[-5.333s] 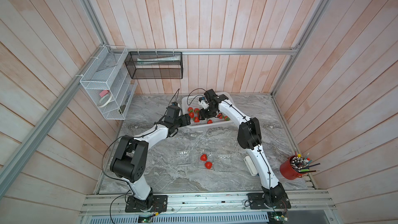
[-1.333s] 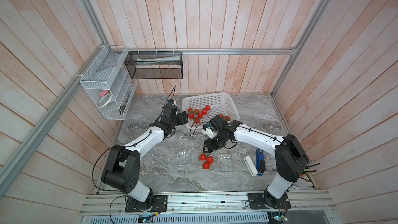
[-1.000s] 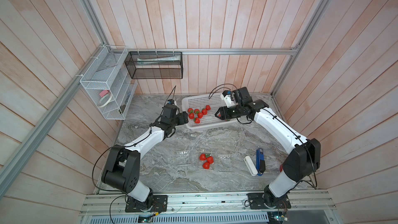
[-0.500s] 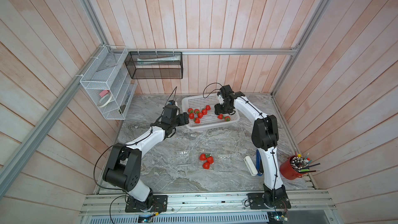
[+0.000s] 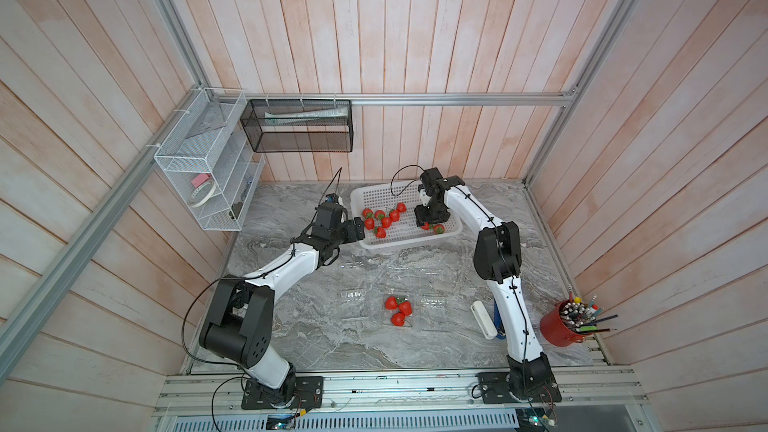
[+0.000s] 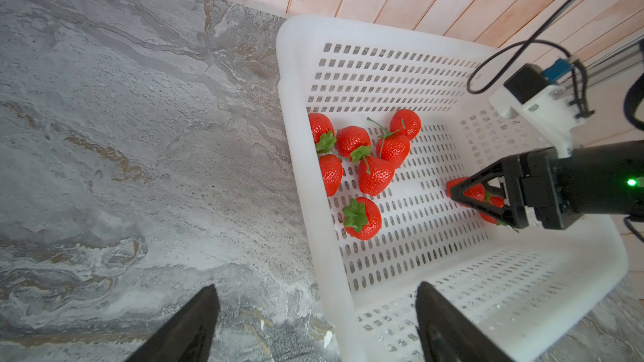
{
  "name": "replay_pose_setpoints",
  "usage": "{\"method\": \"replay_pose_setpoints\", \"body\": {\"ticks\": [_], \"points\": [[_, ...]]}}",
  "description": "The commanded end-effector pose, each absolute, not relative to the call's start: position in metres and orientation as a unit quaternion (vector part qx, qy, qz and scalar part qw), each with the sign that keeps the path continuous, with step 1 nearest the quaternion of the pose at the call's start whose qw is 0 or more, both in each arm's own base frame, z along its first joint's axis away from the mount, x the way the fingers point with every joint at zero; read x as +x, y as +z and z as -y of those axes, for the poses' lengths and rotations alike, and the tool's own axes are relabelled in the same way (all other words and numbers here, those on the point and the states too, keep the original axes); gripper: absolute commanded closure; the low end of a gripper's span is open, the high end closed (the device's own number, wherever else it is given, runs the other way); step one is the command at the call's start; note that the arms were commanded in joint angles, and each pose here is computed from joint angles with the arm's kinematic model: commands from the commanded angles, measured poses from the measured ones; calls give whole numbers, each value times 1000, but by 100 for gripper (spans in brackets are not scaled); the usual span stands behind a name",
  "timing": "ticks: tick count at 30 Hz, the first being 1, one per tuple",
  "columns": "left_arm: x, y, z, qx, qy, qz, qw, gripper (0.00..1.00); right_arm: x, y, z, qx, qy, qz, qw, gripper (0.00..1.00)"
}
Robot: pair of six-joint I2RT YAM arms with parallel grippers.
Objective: Pack strawberries into containers
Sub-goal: Pick up the strawberry from the basket.
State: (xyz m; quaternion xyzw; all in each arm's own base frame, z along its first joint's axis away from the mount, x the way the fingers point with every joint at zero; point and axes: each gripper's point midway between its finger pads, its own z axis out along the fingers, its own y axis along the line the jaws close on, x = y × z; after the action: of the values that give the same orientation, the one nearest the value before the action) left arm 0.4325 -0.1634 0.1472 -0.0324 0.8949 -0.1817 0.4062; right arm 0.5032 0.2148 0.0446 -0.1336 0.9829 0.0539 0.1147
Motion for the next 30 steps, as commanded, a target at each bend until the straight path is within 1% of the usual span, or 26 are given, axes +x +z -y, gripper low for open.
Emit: {"method": "replay_pose_setpoints", "body": {"ticks": [1,3,5,10,16,21,23,27,30], "points": [[438,145,165,-24,-183,-892,412,9,493,35,-201,-138,23,-987,83,37],[439,144,166,-24,-183,-893,411,9,493,34,-202,-139,26,-986,83,38],[438,143,165,-25,-183,-893,410,9,494,34,-206,-140,35,-986,84,41],[436,142,164,-27,-182,-893,410,9,503,33,-214,-137,52,-984,103,46],[435,144,162,-28,-179,-893,412,9,510,36,-220,-135,64,-982,118,60],[435,144,162,-30,-179,-893,412,9,514,47,-226,-134,81,-979,132,69],[435,145,162,-30,-179,-893,412,9,514,54,-229,-135,88,-977,138,74],[434,145,161,-30,-177,-893,413,9,513,77,-235,-138,104,-973,155,75],[433,149,160,-30,-178,-891,417,9,508,104,-244,-146,118,-966,177,75]]}}
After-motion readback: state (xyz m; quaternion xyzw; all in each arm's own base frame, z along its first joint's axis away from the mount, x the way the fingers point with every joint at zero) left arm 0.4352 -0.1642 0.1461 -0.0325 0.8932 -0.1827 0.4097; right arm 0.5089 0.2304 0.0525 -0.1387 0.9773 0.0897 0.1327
